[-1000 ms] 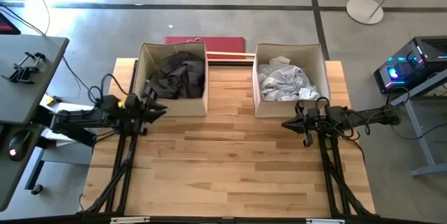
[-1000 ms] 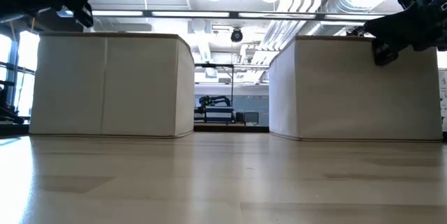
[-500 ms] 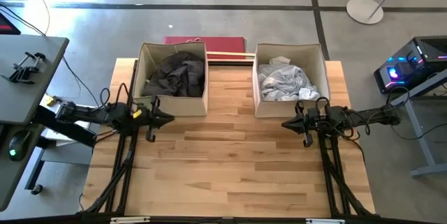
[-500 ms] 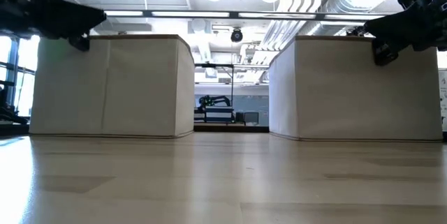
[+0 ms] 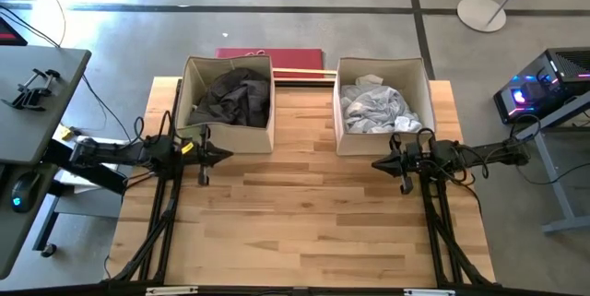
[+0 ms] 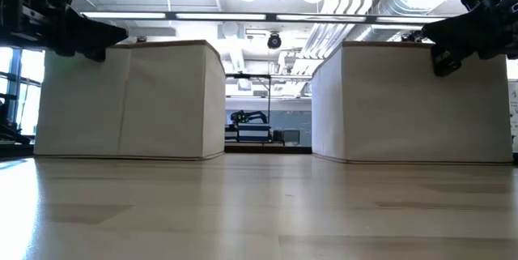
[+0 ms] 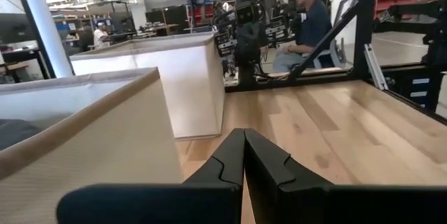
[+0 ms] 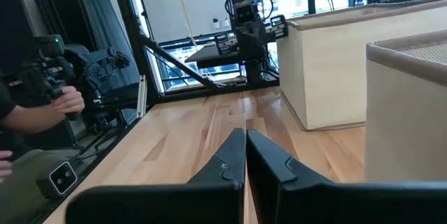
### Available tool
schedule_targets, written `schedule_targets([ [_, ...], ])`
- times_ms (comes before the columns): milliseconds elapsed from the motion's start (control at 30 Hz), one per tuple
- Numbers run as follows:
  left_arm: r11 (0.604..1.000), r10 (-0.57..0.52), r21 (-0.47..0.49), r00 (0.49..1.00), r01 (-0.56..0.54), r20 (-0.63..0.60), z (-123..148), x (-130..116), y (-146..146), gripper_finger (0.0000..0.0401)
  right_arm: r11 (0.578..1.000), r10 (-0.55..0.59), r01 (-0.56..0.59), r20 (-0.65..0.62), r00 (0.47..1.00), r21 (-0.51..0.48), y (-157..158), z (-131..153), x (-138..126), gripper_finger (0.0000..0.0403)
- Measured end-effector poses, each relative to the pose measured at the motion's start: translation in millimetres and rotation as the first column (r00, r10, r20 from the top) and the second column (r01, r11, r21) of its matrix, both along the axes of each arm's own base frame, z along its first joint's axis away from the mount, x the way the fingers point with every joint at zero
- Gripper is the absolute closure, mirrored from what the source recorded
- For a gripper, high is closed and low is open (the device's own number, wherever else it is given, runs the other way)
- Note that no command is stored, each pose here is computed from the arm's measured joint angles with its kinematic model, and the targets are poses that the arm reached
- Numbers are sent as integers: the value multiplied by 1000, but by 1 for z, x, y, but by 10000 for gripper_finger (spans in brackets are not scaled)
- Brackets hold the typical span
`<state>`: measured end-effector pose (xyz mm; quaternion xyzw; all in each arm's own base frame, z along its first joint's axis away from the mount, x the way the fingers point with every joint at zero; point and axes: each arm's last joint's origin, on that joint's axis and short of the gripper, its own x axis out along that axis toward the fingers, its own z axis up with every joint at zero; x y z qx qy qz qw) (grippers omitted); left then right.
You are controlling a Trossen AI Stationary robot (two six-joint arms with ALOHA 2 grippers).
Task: Sort clothes
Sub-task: Return to Home Position
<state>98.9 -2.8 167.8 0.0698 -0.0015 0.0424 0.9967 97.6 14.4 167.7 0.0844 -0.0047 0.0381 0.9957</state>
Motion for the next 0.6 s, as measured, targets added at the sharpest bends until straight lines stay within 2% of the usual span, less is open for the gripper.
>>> schedule_targets([
  [167, 999, 9, -36, 1000, -9, -1, 0, 0, 1, 399, 1000, 0, 0, 0, 1000, 0, 0, 0, 0, 402],
  [600, 999, 10, -33, 1000, -10, -2, 0, 0, 1, 399, 1000, 0, 0, 0, 1000, 0, 0, 0, 0, 402],
])
